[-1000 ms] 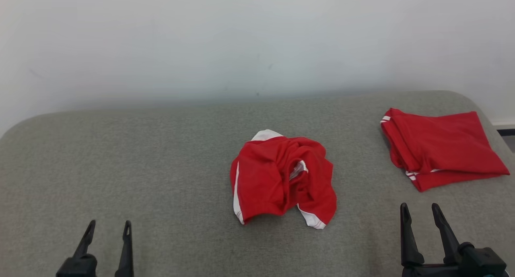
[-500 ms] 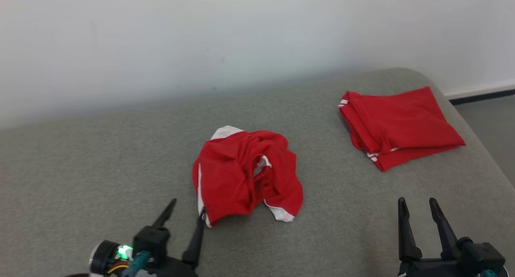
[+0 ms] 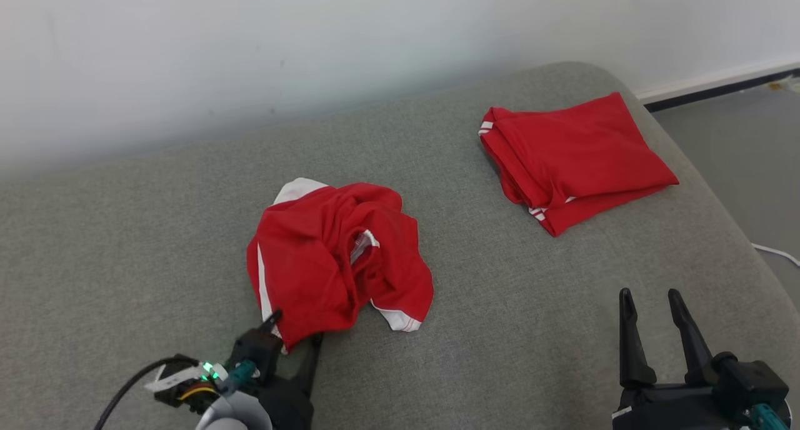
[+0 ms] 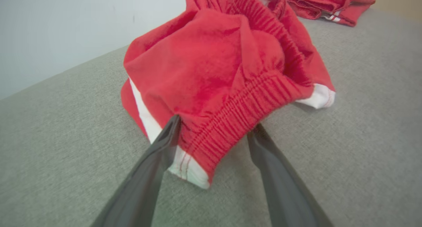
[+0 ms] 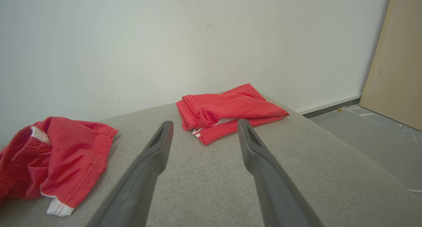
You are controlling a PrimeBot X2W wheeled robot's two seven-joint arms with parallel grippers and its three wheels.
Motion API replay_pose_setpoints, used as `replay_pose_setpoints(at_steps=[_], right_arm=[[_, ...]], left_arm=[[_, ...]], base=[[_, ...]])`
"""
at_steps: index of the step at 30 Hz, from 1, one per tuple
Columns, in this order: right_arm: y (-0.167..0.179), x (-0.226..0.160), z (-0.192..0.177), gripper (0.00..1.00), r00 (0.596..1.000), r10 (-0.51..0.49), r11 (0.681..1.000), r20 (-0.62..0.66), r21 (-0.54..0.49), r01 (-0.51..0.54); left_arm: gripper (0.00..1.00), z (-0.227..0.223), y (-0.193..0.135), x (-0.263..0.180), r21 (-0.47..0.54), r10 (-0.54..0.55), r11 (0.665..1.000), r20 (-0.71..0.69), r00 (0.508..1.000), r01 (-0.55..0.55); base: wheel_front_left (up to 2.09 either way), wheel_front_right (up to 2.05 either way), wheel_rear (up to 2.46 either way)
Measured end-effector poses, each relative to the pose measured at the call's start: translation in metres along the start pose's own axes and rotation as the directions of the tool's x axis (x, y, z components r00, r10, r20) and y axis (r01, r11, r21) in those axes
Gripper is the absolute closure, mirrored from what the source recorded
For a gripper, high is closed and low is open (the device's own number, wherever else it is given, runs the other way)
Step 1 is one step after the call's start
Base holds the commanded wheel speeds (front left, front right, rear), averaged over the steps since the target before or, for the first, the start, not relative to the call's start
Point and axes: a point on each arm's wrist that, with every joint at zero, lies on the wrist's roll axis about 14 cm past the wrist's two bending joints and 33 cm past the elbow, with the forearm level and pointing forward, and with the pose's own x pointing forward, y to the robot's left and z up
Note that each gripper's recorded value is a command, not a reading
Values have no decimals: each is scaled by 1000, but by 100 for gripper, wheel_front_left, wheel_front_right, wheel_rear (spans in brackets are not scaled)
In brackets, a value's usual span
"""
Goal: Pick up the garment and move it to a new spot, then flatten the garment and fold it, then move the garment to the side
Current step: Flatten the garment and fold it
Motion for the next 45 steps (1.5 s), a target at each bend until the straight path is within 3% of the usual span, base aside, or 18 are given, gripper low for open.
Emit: replay_pose_setpoints(at_steps=[2, 3, 13, 20, 27, 28, 29, 30, 37, 45], right_arm=[[-3, 1, 0, 0, 1000, -8, 1000, -1, -4, 8], [-3, 1, -1, 0, 1000, -8, 1000, -4, -4, 8], [22, 14, -9, 0, 998, 65, 998, -20, 12, -65], [69, 31, -14, 0, 979, 202, 979, -24, 35, -201], [116, 40, -20, 0, 944, 328, 944, -32, 54, -326], [121, 40, -21, 0, 939, 342, 939, -36, 57, -340], [126, 40, -23, 0, 934, 355, 934, -39, 59, -352], [130, 39, -23, 0, 930, 365, 930, -39, 60, -362], [137, 38, -19, 0, 923, 385, 922, -28, 60, -383], [136, 34, -17, 0, 923, 384, 922, -25, 61, -382]], left_arm=[[64, -1, 8, 5, -9, 23, 1000, -1, 1000, -23], [100, 1, 12, 7, -19, 38, 999, 4, 999, -38], [100, 60, 39, -10, -38, 127, 992, 204, 971, -122], [100, 34, 76, -78, -57, 292, 956, 171, 941, -286], [100, -14, 96, -151, -131, 466, 879, 39, 884, -458], [96, -19, 96, -157, -132, 478, 872, 25, 878, -471], [25, -22, 98, -163, -134, 496, 862, 17, 868, -490], [0, -24, 100, -168, -139, 510, 853, 14, 860, -504], [0, -20, 110, -183, -168, 576, 809, 31, 817, -563], [0, -46, 115, -216, -175, 631, 758, -45, 774, -628]], base=[[0, 0, 0], [0, 0, 0], [0, 0, 0], [0, 0, 0], [0, 0, 0], [0, 0, 0], [0, 0, 0], [0, 0, 0], [0, 0, 0], [0, 0, 0]])
